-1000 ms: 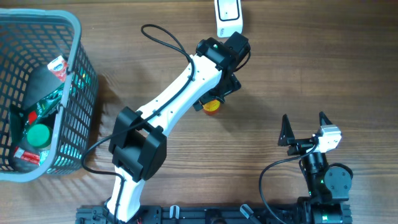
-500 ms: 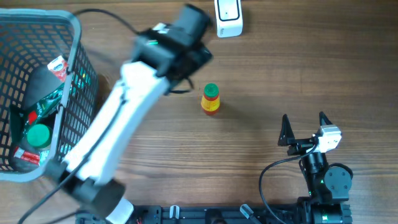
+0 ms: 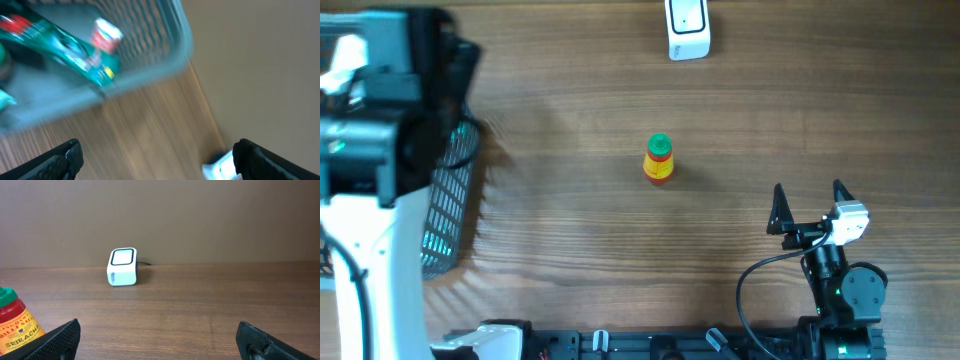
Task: Scan the item barcode
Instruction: 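Return the left gripper into the basket toward the green glove pack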
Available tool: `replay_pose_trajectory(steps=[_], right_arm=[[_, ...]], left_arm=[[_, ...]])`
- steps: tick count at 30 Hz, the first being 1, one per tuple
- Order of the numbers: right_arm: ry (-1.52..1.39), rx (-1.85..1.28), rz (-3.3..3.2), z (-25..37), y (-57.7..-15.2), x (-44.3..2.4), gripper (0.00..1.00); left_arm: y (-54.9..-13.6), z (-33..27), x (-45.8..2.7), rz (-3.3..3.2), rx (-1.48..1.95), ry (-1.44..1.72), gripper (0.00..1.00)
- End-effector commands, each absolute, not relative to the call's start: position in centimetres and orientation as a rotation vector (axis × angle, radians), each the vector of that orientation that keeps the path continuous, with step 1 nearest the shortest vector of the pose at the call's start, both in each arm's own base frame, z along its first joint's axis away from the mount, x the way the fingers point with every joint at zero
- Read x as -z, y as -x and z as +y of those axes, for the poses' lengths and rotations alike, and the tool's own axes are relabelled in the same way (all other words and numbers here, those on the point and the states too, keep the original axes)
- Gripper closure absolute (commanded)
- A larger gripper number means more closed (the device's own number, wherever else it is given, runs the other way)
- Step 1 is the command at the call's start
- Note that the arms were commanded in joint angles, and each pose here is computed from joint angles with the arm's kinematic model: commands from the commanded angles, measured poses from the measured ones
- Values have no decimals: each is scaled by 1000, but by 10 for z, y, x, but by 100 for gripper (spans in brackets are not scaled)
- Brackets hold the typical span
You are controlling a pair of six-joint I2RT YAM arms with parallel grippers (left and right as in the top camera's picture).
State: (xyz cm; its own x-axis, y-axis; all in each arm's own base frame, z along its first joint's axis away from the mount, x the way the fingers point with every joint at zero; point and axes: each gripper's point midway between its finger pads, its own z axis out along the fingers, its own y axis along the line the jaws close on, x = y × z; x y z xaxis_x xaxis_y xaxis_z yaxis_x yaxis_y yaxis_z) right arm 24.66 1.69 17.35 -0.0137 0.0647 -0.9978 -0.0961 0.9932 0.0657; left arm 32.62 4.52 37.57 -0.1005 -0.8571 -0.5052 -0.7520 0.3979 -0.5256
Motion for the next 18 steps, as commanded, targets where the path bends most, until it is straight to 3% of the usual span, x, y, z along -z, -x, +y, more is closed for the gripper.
replay_pose_trajectory(steps=[1, 9, 18], right_arm=[[32, -117, 1578, 17, -247, -174, 0], [32, -117, 1577, 17, -247, -174, 0], [32, -117, 1577, 17, -247, -174, 0]], left_arm=[[-308, 98, -380, 1730, 68, 1541, 0], [-264, 156, -340, 1430, -52, 2049, 0], [-280, 189, -284, 1392, -150, 2287, 0]])
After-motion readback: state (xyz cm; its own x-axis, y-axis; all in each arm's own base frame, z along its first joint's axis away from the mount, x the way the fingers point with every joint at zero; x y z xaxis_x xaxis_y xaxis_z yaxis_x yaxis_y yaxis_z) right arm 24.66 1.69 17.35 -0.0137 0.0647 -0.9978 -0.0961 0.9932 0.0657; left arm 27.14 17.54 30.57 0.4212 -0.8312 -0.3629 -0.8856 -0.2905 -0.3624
